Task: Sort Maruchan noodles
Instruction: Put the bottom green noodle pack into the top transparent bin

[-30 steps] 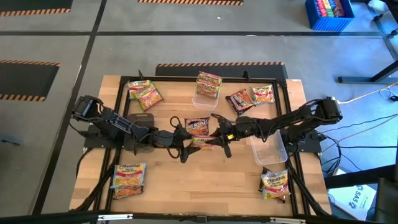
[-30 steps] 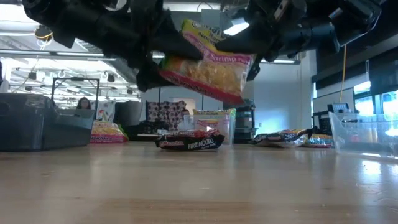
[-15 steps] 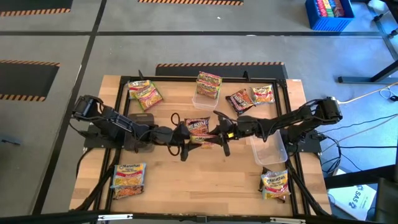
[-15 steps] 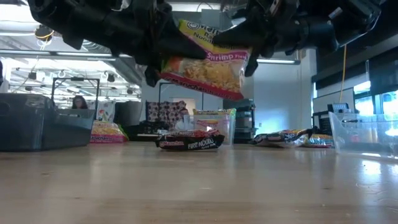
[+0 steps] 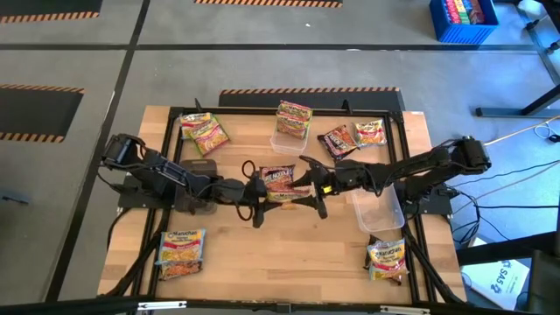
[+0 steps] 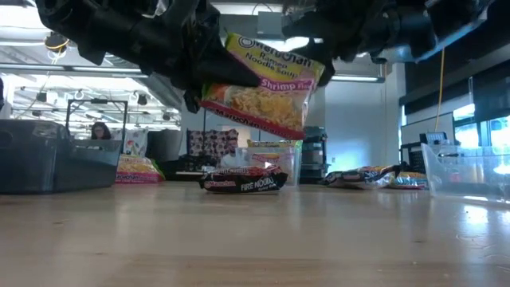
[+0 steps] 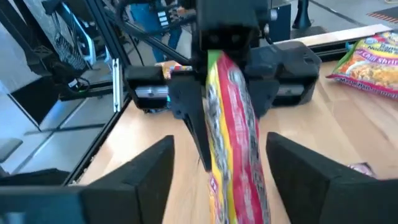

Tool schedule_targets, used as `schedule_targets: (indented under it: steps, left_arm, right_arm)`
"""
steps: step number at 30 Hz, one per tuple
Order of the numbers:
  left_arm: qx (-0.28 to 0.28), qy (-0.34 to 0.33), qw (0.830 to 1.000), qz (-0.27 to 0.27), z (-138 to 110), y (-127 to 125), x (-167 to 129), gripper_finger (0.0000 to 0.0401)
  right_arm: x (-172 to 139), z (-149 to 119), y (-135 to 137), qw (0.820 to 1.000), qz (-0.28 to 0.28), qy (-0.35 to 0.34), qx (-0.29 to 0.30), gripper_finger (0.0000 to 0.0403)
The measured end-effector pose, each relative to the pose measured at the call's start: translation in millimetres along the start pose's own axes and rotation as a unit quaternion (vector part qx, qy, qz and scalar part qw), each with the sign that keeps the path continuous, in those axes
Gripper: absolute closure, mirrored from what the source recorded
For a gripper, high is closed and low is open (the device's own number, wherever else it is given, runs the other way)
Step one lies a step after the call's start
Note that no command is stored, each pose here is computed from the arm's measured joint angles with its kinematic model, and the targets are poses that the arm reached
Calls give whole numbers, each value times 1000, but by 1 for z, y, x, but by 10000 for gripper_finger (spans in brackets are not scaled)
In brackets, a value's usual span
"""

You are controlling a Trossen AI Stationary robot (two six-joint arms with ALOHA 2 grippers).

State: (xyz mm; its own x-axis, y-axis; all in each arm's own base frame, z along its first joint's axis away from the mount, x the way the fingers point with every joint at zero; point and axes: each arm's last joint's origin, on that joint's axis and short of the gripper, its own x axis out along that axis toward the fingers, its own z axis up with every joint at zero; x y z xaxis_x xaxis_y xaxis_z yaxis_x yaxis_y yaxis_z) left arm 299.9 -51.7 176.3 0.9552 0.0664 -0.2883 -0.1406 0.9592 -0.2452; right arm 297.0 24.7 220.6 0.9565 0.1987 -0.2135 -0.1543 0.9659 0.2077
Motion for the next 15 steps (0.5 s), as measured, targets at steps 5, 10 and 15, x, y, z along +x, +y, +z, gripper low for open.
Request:
schedule_targets:
  steps: [5,10,15]
  left_arm:
    - [12,12,1000,4,-2,1,0,262]
    - [18,11,1000,8,-2,1,0,262]
    - [19,8,1000,10,-2,1,0,262]
  right_arm:
    - [6,26,3,996,-29,76,-25,145]
    - [30,37,1,979,-53,194,-44,144]
    - [50,40,0,961,-48,271,-39,144]
